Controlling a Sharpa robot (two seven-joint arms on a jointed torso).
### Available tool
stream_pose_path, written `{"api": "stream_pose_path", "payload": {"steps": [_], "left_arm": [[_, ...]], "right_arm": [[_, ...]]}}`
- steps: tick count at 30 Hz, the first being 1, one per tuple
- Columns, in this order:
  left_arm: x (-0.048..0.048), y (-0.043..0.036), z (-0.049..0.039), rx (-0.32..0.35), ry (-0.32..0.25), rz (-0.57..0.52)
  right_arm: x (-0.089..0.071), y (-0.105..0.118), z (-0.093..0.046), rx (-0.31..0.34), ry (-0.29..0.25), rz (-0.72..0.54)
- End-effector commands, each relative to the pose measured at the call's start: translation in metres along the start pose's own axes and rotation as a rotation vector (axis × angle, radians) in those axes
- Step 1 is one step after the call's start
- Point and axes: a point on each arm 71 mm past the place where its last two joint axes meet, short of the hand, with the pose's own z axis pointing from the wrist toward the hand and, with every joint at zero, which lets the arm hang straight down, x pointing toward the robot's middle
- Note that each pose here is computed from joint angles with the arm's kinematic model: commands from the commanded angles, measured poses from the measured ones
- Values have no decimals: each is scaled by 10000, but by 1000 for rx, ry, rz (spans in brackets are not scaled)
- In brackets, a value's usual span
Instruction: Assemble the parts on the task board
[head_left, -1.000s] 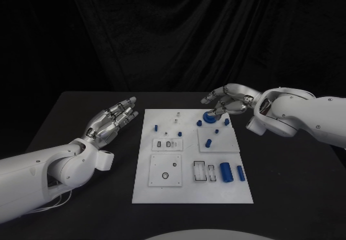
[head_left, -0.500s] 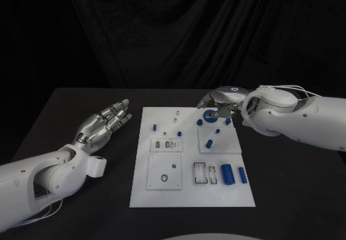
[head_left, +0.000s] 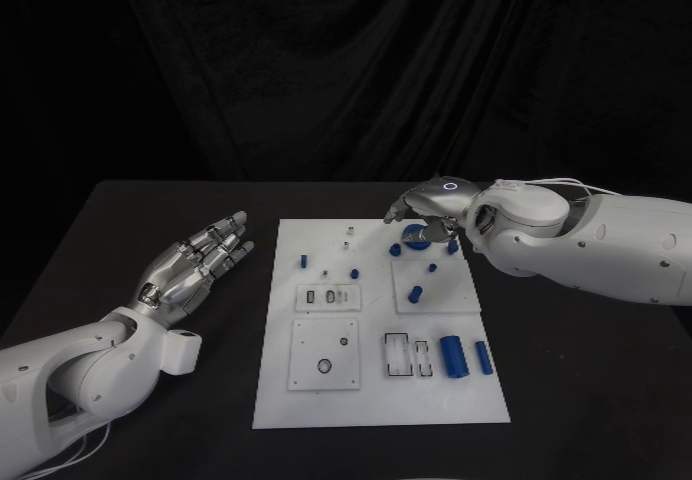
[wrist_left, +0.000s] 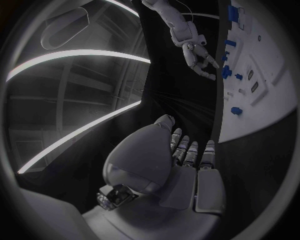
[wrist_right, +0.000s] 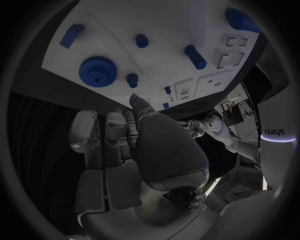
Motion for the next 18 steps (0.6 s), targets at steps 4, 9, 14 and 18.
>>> {"api": "stream_pose_path", "payload": {"steps": [4,9,14,18], "left_arm": [[31,-125,4,156,13,-4],[35,-123,7,154,17,-7],[35,-121,12,154,19,-9],[35,-119,12,152,20,-10]], "right_arm": [[51,-15,-9,17,11,-31],[97,-3,-8,9,28,-30],[157,13,0,1,44,-27],[202,22,2,-4,55,-24]]}}
